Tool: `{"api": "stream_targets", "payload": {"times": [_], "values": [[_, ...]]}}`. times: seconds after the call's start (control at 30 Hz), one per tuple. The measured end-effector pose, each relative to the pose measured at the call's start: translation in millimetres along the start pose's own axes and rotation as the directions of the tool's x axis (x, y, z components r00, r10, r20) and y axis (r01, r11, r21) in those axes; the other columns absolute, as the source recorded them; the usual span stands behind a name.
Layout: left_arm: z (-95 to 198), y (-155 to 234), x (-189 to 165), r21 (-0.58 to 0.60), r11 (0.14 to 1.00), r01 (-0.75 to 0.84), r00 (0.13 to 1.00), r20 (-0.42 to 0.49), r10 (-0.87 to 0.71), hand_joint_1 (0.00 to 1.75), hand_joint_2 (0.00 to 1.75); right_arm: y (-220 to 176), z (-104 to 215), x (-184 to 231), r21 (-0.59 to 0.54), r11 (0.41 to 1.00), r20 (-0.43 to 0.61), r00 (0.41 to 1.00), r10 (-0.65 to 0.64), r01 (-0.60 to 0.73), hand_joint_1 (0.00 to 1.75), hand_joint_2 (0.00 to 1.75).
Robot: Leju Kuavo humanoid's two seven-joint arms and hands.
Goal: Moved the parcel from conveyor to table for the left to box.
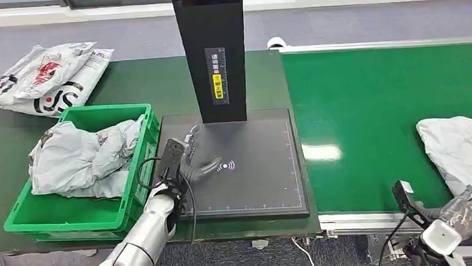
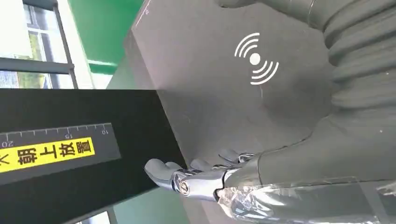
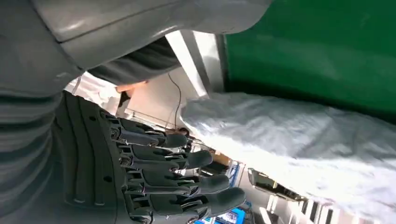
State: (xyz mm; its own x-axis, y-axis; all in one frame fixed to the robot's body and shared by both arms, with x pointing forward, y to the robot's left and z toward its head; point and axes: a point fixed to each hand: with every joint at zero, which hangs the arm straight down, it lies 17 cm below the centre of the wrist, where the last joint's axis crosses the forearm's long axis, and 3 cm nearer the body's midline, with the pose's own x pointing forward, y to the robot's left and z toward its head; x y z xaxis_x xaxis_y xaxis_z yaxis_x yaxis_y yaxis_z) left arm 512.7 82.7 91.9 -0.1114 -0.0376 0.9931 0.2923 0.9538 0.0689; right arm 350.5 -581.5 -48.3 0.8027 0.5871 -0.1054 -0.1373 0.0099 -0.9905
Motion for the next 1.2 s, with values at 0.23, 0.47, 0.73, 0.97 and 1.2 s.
{"api": "stream_targets", "payload": {"times": [0.23,0.47,0.73,0.97,1.2], "values": [[0,0,0,-0.001,1.000,0.000,1.000,0.000,0.000,0.00,1.75,3,0,-5,0.008,1.000,-0.008,1.000,0.012,-0.012,0.00,1.75],[0,0,0,0.000,1.000,-0.001,1.000,0.000,0.001,0.00,1.75,6,0,-7,0.022,1.000,-0.015,1.000,0.022,-0.021,0.00,1.75],[0,5,1,0.012,1.000,0.007,1.000,0.003,-0.007,0.00,1.75,0,-2,5,0.028,0.998,-0.008,0.998,0.057,-0.056,0.00,1.75],[4,11,-2,0.026,1.000,0.015,1.000,0.004,-0.015,0.00,1.75,-10,-5,21,0.007,0.998,0.023,0.998,0.061,-0.061,0.00,1.75],[7,15,-3,0.032,0.999,0.020,1.000,0.008,-0.020,0.00,1.75,-15,-5,30,-0.006,0.998,0.040,0.997,0.070,-0.070,0.00,1.75]]}}
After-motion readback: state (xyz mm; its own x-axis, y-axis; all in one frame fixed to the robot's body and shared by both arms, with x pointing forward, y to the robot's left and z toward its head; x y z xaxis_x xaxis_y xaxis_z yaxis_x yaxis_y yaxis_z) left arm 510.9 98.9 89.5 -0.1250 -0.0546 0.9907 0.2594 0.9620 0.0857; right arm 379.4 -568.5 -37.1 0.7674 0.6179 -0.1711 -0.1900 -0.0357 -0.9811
